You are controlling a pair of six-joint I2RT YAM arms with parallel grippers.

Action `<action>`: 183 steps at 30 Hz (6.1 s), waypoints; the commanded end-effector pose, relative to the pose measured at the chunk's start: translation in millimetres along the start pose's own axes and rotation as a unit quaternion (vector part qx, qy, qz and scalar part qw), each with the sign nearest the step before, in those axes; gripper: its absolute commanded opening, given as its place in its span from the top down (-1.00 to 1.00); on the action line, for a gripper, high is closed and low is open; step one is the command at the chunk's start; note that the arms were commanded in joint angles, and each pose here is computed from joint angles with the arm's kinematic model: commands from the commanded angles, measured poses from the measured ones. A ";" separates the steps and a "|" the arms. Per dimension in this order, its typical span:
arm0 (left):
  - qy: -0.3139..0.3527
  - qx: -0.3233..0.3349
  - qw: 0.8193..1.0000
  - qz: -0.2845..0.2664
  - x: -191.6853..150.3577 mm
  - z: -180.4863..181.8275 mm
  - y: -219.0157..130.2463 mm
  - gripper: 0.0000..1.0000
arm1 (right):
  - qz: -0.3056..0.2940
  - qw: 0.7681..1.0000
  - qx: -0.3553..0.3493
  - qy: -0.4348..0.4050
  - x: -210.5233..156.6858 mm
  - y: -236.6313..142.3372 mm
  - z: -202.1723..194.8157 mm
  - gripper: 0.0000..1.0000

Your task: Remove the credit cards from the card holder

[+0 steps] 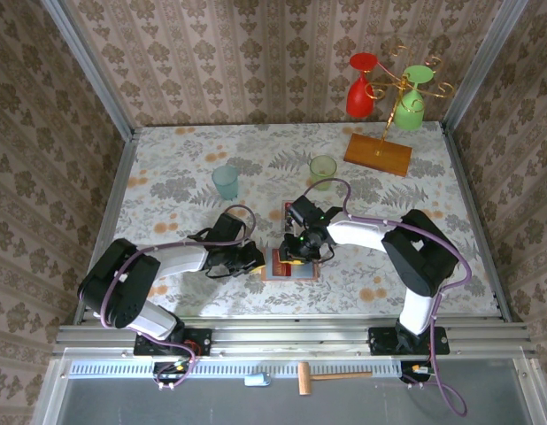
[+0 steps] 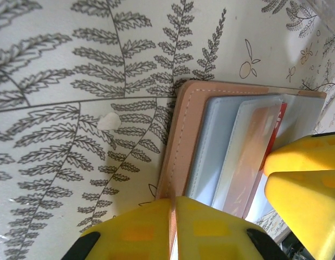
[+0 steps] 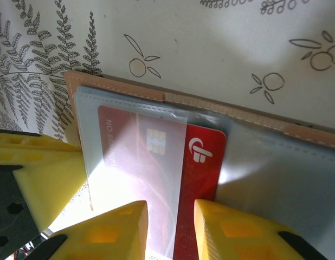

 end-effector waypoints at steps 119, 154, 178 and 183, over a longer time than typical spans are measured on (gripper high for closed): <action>0.011 0.072 0.997 0.038 -11.2 10.9 10.8 1.00 | 0.004 0.984 0.156 0.083 -2.1 0.7 -14.4 0.93; 0.039 0.038 0.998 -0.036 18.2 -22.3 -37.0 0.81 | -0.050 0.919 -0.090 -0.381 50.4 -146.4 -30.6 1.00; -0.027 0.058 0.994 -0.092 29.9 36.0 -78.0 0.64 | 0.093 0.755 -0.153 -0.631 135.4 -121.8 -10.4 1.00; -0.035 0.059 0.993 -0.096 30.9 41.5 -81.7 0.63 | 0.106 0.752 -0.144 -0.634 140.8 -109.2 -9.6 1.00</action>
Point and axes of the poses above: each hand's point on the last joint's axis, 136 mm out from that joint toward the fingers, its own y axis out along the fingers, its own z axis along the line the jaws close on, x = y × z, the point moved 1 cm from there along -y, back along the fingers, and after that the axes turned 2 degrees about -y, right-handed, at the moved point
